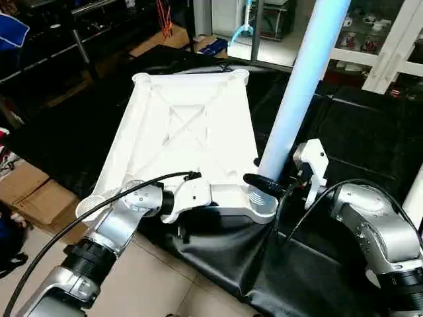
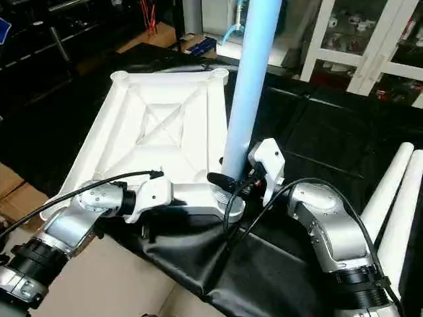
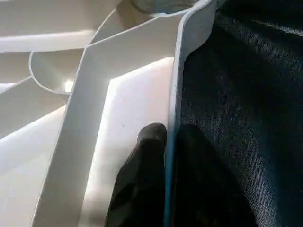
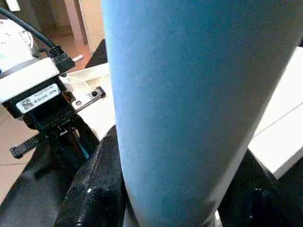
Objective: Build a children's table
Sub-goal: Pick table leg
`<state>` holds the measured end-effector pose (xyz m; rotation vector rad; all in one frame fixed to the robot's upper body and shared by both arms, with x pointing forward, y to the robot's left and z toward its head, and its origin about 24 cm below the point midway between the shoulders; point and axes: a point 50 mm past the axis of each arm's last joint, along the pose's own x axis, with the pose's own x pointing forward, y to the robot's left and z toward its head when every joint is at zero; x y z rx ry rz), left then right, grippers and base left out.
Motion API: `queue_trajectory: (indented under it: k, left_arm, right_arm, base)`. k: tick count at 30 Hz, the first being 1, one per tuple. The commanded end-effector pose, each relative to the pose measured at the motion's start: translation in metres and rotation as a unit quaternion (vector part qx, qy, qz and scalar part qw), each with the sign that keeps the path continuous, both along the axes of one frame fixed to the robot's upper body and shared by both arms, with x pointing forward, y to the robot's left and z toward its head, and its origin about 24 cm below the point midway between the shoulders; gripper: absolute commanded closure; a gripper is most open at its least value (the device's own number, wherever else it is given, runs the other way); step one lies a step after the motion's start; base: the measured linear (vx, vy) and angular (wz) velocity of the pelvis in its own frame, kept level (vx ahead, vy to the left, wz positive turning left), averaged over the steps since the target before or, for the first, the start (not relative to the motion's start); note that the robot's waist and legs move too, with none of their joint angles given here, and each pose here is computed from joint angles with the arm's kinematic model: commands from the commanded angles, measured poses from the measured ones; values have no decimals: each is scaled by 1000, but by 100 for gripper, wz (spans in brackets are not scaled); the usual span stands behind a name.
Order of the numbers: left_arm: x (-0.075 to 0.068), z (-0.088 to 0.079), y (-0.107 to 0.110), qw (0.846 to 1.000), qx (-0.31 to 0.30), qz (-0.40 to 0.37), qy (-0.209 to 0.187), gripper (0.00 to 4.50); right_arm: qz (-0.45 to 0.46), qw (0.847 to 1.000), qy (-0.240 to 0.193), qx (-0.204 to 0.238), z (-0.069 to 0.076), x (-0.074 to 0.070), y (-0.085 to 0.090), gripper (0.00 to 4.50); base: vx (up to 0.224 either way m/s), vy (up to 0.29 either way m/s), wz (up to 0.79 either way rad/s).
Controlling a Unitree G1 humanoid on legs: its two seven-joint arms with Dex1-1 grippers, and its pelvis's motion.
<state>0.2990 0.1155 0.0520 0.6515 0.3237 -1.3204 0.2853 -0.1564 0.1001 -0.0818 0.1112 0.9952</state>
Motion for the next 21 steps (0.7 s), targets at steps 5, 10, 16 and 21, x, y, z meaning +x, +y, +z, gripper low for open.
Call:
queue_trajectory:
  k: [5, 10, 16, 21]
  left_arm:
    - [-7, -23, 11, 996, 59, 22, 59, 439]
    - [-10, -24, 11, 995, 54, 21, 76, 447]
    - [-11, -22, 10, 996, 51, 17, 70, 447]
    - [-12, -20, 9, 997, 42, 10, 65, 447]
  right_arm:
    - [1, 1000, -12, -5, 4, 2, -3, 262]
    - [6, 1000, -11, -6, 3, 1, -1, 262]
    - [18, 1000, -6, -4, 3, 1, 2, 262]
    - [35, 999, 10, -14, -3, -2, 1, 262]
  base:
    - [0, 0, 0]
    - [0, 0, 0]
    - [0, 0, 0]
    - [0, 0, 0]
